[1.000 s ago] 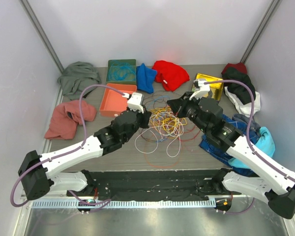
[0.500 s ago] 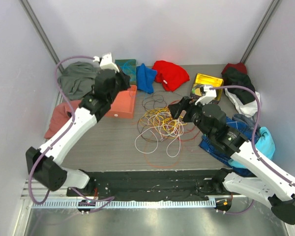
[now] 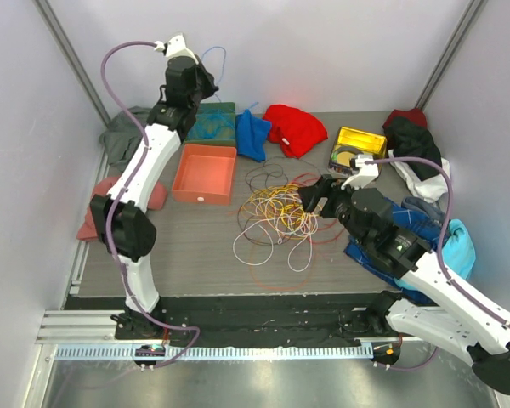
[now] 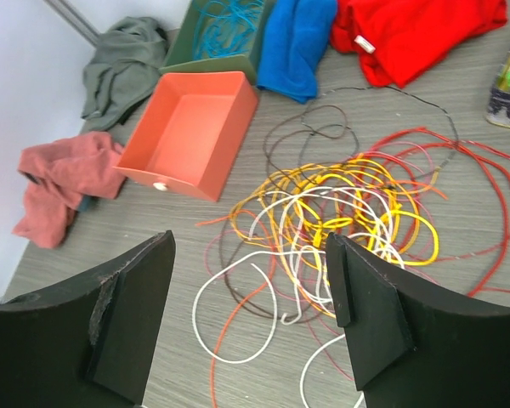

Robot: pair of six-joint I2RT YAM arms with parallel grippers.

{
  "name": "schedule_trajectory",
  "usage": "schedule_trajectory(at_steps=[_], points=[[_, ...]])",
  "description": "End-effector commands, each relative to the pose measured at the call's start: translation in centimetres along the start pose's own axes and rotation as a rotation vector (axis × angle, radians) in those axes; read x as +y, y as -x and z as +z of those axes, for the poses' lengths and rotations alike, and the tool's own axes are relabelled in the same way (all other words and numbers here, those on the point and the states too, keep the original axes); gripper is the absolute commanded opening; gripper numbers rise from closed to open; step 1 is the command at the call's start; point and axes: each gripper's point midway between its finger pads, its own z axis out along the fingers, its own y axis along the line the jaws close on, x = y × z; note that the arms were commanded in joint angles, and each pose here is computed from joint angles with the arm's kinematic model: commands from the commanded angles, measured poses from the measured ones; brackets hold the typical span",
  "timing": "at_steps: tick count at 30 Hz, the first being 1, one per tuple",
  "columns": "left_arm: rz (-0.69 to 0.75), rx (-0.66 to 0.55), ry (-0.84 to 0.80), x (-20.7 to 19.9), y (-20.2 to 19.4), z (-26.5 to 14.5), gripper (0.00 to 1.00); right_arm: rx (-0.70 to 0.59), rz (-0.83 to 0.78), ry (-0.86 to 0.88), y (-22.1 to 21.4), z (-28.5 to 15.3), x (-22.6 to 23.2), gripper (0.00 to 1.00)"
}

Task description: Untangle the cables

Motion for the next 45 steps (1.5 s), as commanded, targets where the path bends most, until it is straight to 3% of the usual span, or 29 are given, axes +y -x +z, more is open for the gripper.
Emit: schedule_trajectory(at_steps=[1,2,12,24,25,27,28,29,32,36,37,41,45], points=[[0.024,-0.024,0.052,2.9,1.1,3.7,0.00,-0.090,-0.003,-0.044,1.4,-0.6,-1.3,0.79],[0.032,0.009,0.077,4.2,-0.8,5.5,0.00,-0.099,0.000,-0.048,1.4,-0.6,-1.5,0.79],[-0.029,0.024,0.095,9.6,-5.3,13.1,0.00,-0.087,-0.045,-0.123,-0.3,0.3,-3.4,0.79],[0.007,0.208,0.134,13.0,-14.2,15.0,0.01,-0.053,-0.082,-0.142,-1.2,1.3,-3.6,0.78],[0.008,0.222,0.141,13.3,-14.7,14.8,0.04,-0.052,-0.084,-0.142,-1.3,1.3,-3.7,0.78],[0.013,0.222,0.148,13.5,-14.8,14.7,0.20,-0.056,-0.083,-0.144,-1.2,1.3,-3.7,0.78],[0.024,0.222,0.160,13.9,-15.0,14.5,0.29,-0.053,-0.085,-0.142,-1.2,1.3,-3.7,0.78],[0.027,0.207,0.162,13.6,-14.1,14.2,0.49,-0.055,-0.084,-0.139,-1.2,1.3,-3.6,0.78],[0.059,0.173,0.181,13.5,-12.1,13.5,0.73,-0.055,-0.079,-0.136,-1.1,1.3,-3.5,0.79],[0.082,0.099,0.201,12.8,-7.9,12.1,0.82,-0.053,-0.071,-0.126,-1.1,1.2,-3.4,0.78],[0.081,0.075,0.207,12.5,-7.0,11.7,0.89,-0.054,-0.066,-0.124,-1.2,1.2,-3.3,0.78],[0.041,-0.043,0.175,9.6,-0.9,7.1,0.91,-0.056,-0.057,-0.120,-1.3,1.0,-3.4,0.78],[0.050,-0.067,0.120,5.2,0.6,1.7,0.92,-0.026,-0.060,-0.228,-3.2,1.5,-5.7,1.00]])
